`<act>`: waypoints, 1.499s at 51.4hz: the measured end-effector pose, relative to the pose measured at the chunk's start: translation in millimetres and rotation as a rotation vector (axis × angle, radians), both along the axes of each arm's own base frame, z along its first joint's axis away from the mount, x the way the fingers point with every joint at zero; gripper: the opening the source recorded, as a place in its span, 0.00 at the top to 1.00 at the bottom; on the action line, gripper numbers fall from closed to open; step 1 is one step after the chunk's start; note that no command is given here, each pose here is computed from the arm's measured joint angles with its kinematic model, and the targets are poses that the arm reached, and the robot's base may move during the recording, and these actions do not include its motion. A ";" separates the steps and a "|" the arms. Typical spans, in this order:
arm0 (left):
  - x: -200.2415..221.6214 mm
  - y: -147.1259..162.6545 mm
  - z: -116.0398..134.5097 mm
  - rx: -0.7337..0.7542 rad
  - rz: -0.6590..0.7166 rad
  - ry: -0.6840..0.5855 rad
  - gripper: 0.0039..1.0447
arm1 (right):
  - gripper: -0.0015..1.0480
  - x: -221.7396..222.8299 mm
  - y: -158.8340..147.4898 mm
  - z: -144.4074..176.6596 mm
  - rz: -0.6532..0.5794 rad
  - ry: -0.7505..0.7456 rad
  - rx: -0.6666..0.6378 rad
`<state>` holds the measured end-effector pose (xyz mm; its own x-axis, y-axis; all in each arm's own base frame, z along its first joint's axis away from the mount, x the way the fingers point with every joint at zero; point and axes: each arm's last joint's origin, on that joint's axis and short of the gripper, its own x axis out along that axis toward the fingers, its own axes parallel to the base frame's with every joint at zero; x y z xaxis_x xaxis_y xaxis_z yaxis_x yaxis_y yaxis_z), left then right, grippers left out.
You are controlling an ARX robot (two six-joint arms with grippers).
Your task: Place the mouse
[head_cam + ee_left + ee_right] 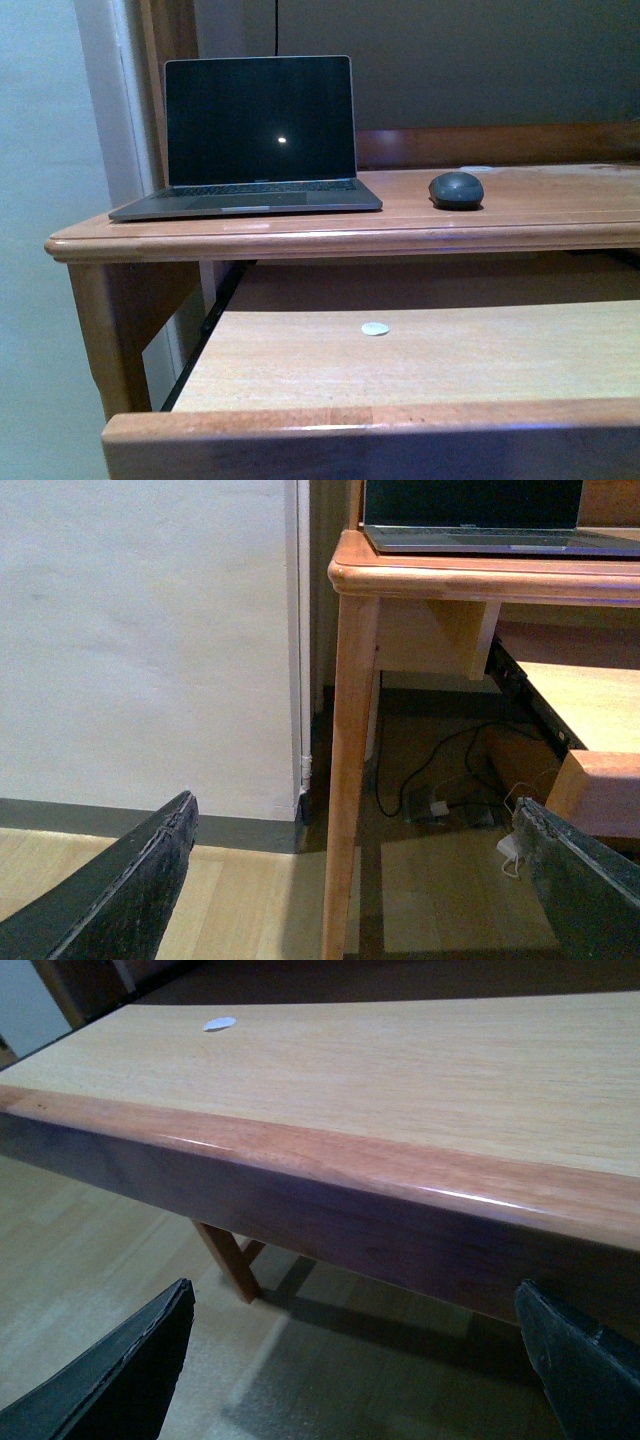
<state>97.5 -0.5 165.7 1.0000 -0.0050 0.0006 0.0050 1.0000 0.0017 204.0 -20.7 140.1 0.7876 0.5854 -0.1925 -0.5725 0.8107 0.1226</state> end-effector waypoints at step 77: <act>0.0 0.0 0.0 0.000 0.000 0.000 0.07 | 0.07 17.9 53.7 59.7 -0.342 -0.059 0.238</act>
